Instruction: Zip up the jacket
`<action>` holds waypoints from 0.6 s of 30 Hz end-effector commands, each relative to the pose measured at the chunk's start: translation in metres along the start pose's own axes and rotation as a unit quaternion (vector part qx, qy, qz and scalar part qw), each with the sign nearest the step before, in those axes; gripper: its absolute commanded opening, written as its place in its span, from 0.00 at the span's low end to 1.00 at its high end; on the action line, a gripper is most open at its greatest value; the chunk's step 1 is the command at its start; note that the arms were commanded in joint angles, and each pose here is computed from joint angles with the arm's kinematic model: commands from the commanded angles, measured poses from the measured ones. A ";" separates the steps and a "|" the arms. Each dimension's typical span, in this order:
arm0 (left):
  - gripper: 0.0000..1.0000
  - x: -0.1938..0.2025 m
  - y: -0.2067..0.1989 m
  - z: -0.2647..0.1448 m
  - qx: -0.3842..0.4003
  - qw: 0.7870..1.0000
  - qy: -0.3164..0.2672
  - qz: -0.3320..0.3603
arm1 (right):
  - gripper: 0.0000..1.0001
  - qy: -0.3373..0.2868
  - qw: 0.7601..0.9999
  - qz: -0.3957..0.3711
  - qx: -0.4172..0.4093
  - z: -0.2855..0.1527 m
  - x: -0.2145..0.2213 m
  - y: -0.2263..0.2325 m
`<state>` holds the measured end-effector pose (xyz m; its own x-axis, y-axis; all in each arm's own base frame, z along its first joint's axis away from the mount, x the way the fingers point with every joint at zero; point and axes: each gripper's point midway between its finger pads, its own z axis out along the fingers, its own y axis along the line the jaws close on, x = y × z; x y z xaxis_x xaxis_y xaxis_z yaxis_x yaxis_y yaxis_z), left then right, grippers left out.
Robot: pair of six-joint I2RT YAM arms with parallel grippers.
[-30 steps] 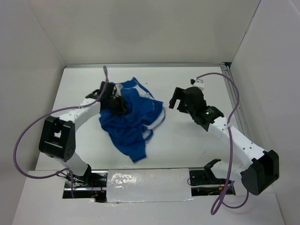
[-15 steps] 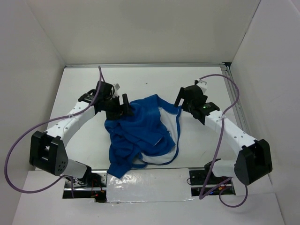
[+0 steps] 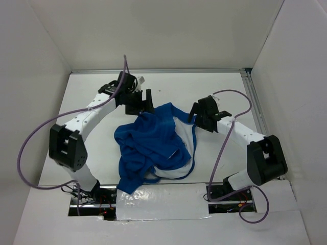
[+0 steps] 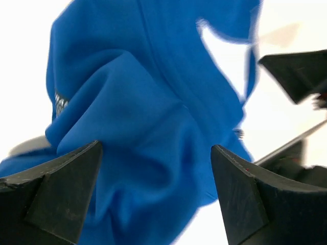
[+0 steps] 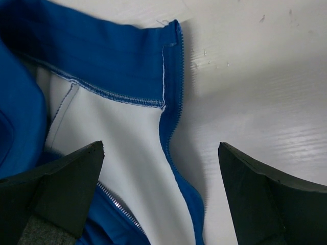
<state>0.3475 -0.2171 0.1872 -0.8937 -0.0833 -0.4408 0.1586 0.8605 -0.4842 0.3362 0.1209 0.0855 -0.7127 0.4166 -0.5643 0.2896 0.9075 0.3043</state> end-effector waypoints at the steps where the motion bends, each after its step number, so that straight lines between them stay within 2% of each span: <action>1: 0.99 0.011 0.009 0.026 -0.027 0.998 0.045 0.034 | 1.00 0.011 1.000 0.015 -0.018 0.014 0.006 0.009; 4: 0.99 0.005 0.007 0.050 -0.017 0.997 0.063 0.047 | 1.00 0.029 0.999 0.021 -0.015 0.024 0.016 0.008; 8: 0.99 0.015 0.021 0.089 -0.045 0.992 0.113 0.042 | 1.00 0.056 0.998 0.027 -0.031 0.035 0.033 0.011; 9: 0.90 0.020 0.023 0.094 -0.048 0.990 0.124 0.042 | 1.00 0.061 0.997 0.029 -0.034 0.037 0.035 0.013; 10: 0.67 0.026 0.026 0.103 -0.052 0.988 0.136 0.046 | 0.98 0.064 0.997 0.027 -0.037 0.039 0.036 0.016; 11: 0.02 0.028 0.026 0.105 -0.055 0.988 0.139 0.045 | 0.97 0.070 0.996 0.025 -0.039 0.042 0.039 0.017; 12: 0.00 0.028 0.025 0.106 -0.058 0.988 0.137 0.044 | 0.93 0.074 0.996 0.023 -0.044 0.043 0.040 0.019; 13: 0.00 0.023 0.021 0.103 -0.052 0.990 0.125 0.049 | 0.77 0.073 0.996 0.020 -0.051 0.045 0.039 0.025; 15: 0.00 0.018 0.016 0.096 -0.046 0.992 0.110 0.051 | 0.65 0.069 0.996 0.015 -0.054 0.048 0.037 0.029; 16: 0.00 0.008 0.007 0.084 -0.037 0.994 0.088 0.057 | 0.48 0.061 0.996 0.011 -0.058 0.049 0.030 0.034; 18: 0.00 -0.010 -0.009 0.067 -0.018 0.996 0.050 0.073 | 0.32 0.046 0.997 0.005 -0.065 0.045 0.018 0.040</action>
<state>0.3704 -0.2484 0.0836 -0.9595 0.1039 -0.2619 0.1972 0.9115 -0.3609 0.3362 0.1534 0.0262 -0.8072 0.4179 -0.4168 0.2790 0.8925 0.3545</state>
